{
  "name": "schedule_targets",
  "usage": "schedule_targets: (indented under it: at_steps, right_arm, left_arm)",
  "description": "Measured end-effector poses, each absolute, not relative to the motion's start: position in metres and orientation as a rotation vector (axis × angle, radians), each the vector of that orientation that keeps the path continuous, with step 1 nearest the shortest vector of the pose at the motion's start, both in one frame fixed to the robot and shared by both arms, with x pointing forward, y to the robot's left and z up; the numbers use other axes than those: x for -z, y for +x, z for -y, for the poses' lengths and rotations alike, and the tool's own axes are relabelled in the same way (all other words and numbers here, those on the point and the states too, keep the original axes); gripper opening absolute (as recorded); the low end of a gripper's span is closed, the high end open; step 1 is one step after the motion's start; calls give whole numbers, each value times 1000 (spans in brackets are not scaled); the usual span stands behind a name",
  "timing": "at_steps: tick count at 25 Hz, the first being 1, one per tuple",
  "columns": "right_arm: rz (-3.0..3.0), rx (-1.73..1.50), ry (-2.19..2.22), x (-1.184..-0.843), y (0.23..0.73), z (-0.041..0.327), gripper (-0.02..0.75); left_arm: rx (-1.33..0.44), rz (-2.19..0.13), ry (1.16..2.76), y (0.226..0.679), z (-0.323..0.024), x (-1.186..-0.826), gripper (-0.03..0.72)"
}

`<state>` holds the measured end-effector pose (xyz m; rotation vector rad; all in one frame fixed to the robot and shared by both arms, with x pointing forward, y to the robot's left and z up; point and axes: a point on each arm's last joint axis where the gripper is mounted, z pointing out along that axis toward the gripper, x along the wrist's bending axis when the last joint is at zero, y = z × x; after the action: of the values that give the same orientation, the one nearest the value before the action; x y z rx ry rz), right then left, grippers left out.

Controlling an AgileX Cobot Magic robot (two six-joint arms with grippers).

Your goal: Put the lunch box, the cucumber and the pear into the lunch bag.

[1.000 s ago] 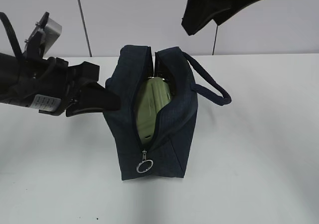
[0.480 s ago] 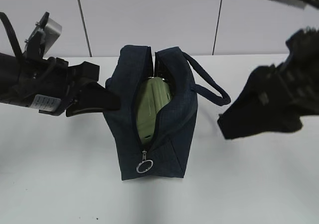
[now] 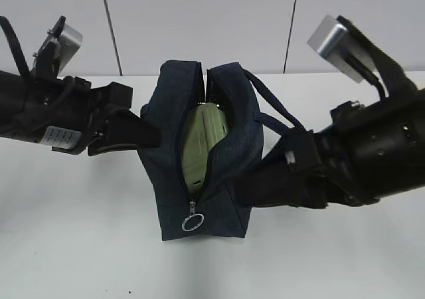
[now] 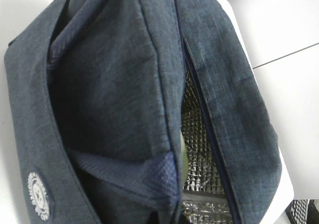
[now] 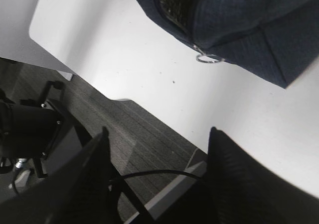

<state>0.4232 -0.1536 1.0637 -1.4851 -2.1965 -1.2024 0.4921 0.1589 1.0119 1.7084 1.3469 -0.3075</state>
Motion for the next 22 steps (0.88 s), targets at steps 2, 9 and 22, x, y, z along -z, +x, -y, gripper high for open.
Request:
schedule_targets:
  at_steps: [2, 9, 22]
  right_arm:
    - [2152, 1225, -1471, -1059, 431, 149, 442]
    - [2027, 1248, -1448, -1045, 460, 174, 358]
    - [2199, 1444, -1093, -1031, 465, 216, 350]
  left_arm:
    - [307, -1346, 1709, 492, -159, -1012, -15]
    - [306, -1344, 1710, 492, -159, -1012, -15]
    - [286, -1354, 1705, 494, -160, -1012, -15]
